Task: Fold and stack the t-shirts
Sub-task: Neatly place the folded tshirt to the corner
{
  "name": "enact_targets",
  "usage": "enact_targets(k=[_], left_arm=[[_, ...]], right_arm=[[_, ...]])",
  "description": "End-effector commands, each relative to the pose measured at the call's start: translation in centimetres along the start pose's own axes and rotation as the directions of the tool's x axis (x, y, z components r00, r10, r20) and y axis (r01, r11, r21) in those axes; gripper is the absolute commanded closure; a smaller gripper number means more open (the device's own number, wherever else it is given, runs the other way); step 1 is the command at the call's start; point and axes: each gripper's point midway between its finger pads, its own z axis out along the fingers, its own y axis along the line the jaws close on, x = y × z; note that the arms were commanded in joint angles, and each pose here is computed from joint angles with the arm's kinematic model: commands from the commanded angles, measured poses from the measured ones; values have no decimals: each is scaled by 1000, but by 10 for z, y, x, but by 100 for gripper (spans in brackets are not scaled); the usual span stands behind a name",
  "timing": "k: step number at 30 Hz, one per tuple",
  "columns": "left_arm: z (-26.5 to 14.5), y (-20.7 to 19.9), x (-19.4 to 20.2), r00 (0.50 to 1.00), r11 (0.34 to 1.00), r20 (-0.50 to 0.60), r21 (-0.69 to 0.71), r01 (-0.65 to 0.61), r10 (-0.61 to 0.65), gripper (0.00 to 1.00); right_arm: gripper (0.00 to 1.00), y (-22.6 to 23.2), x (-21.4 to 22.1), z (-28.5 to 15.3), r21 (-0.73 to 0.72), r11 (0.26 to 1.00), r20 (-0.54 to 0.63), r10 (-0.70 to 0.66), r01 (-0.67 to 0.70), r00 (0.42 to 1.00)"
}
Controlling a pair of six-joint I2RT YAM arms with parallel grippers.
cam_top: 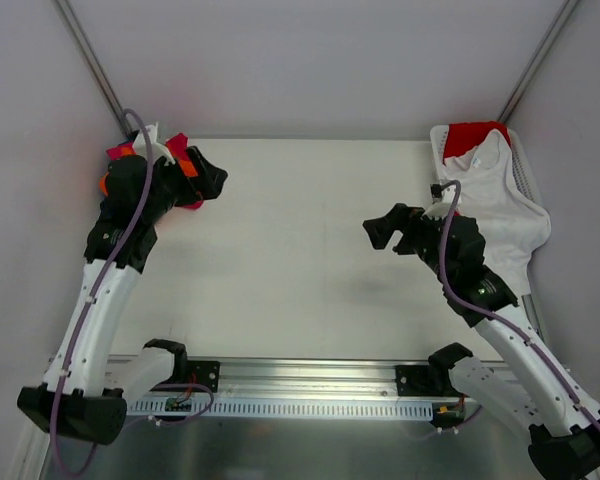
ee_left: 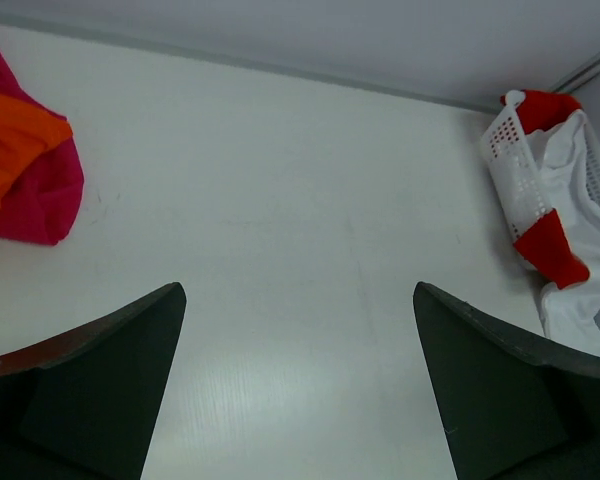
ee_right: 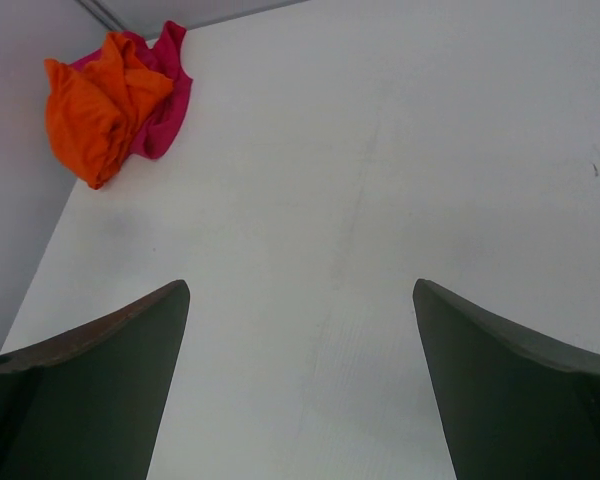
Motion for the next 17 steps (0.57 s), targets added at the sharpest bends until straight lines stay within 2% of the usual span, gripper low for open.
enact_targets(k=[1, 4, 9, 13, 15, 17], left_arm=[[-43, -20, -16, 991, 990, 78, 79, -118, 112, 1], [-60, -26, -14, 982, 977, 90, 113, -179, 169, 1], [-71, -14, -3, 963, 964, 111, 80, -255, 245, 1], [-68, -3, 5, 965, 968, 98, 42, -247, 242, 1], [-64, 5, 13, 969, 971, 82, 15, -237, 235, 1], [-59, 11, 23, 973, 975, 62, 7, -224, 223, 1]], right_arm=[[1, 30, -19, -23, -110, 993, 35, -40, 43, 999], [0, 45, -24, -32, -157, 986, 48, -47, 54, 998], [1, 60, -22, -38, -206, 975, 41, -75, 81, 996], [1, 59, -15, -37, -195, 977, 8, -89, 88, 996], [1, 49, -15, -34, -129, 988, 7, -82, 82, 997], [1, 43, -5, -31, -93, 989, -61, -118, 112, 991]])
